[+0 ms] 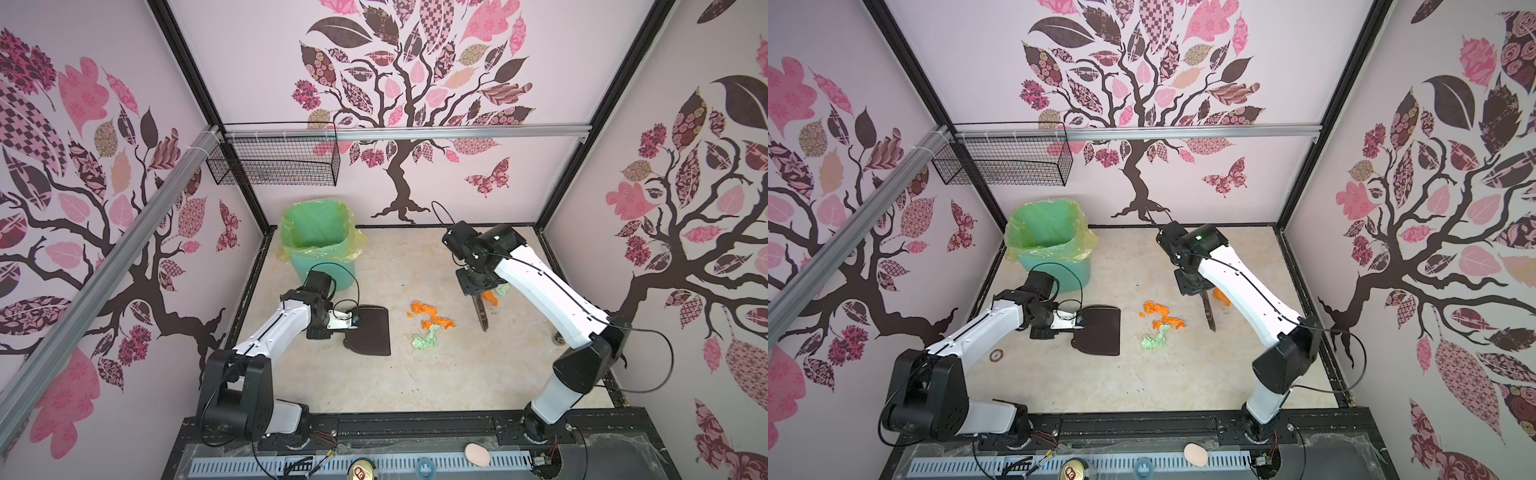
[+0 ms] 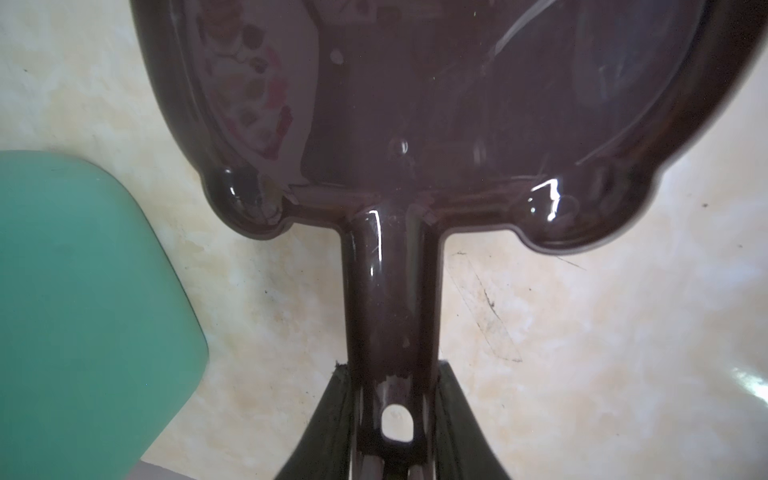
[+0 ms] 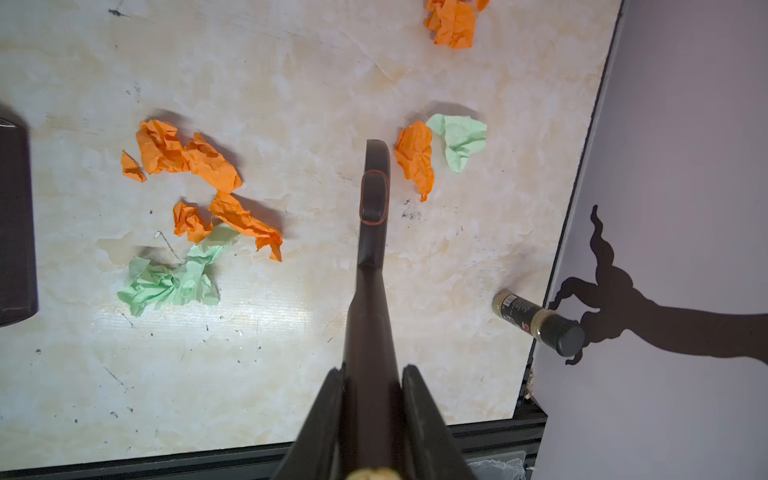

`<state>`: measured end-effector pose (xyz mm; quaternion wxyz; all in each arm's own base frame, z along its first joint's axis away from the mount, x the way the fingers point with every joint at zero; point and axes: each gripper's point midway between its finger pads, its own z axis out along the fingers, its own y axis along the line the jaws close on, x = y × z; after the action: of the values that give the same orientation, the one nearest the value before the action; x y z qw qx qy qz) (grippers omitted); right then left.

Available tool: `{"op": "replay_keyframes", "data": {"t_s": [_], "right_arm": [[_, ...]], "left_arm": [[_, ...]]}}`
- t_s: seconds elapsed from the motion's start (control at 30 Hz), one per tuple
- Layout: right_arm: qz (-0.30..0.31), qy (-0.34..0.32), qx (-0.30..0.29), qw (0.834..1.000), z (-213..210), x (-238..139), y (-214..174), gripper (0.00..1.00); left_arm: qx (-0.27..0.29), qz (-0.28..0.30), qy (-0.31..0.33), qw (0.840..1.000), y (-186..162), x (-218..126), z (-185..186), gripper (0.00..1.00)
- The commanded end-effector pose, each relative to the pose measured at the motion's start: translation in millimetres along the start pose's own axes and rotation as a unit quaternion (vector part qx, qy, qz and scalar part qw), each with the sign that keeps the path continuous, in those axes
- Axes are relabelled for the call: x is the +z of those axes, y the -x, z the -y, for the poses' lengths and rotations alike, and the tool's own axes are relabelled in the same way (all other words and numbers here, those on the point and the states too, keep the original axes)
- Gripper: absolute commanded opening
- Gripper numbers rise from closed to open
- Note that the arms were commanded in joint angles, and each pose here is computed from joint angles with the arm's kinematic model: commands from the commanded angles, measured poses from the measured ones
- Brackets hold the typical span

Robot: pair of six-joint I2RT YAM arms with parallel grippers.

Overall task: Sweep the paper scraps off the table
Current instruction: 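Sweep the scrap pile with the brush into the dustpan held by the left gripper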

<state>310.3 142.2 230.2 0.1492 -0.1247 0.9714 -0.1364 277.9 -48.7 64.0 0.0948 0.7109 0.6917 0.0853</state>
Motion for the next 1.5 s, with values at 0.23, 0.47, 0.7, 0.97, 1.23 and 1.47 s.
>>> {"op": "replay_keyframes", "data": {"t_s": [0.23,0.47,0.7,0.97,1.23,1.47], "right_arm": [[-0.035,0.009,-0.070,0.997,-57.7,22.0,8.5,0.00],[-0.012,0.081,-0.079,0.993,-117.9,-3.9,13.7,0.00],[-0.003,0.110,-0.089,0.990,-156.4,-17.4,10.0,0.00],[0.024,0.157,-0.080,0.984,-183.0,-41.5,22.1,0.00],[0.066,0.196,-0.059,0.977,-183.6,-76.5,34.3,0.00],[0.105,0.179,-0.021,0.978,-138.6,-106.4,22.8,0.00]], "left_arm": [[-0.002,-0.013,0.029,1.000,14.2,-6.3,-15.1,0.00],[-0.006,0.000,0.023,1.000,26.7,-7.7,-13.2,0.00],[-0.009,0.010,0.015,1.000,32.6,-5.4,-1.8,0.00],[-0.017,0.016,0.006,1.000,35.1,-3.4,3.3,0.00],[-0.020,0.021,0.000,1.000,37.2,-1.6,6.0,0.00],[-0.020,0.022,-0.001,1.000,37.2,1.3,9.2,0.00]]}}
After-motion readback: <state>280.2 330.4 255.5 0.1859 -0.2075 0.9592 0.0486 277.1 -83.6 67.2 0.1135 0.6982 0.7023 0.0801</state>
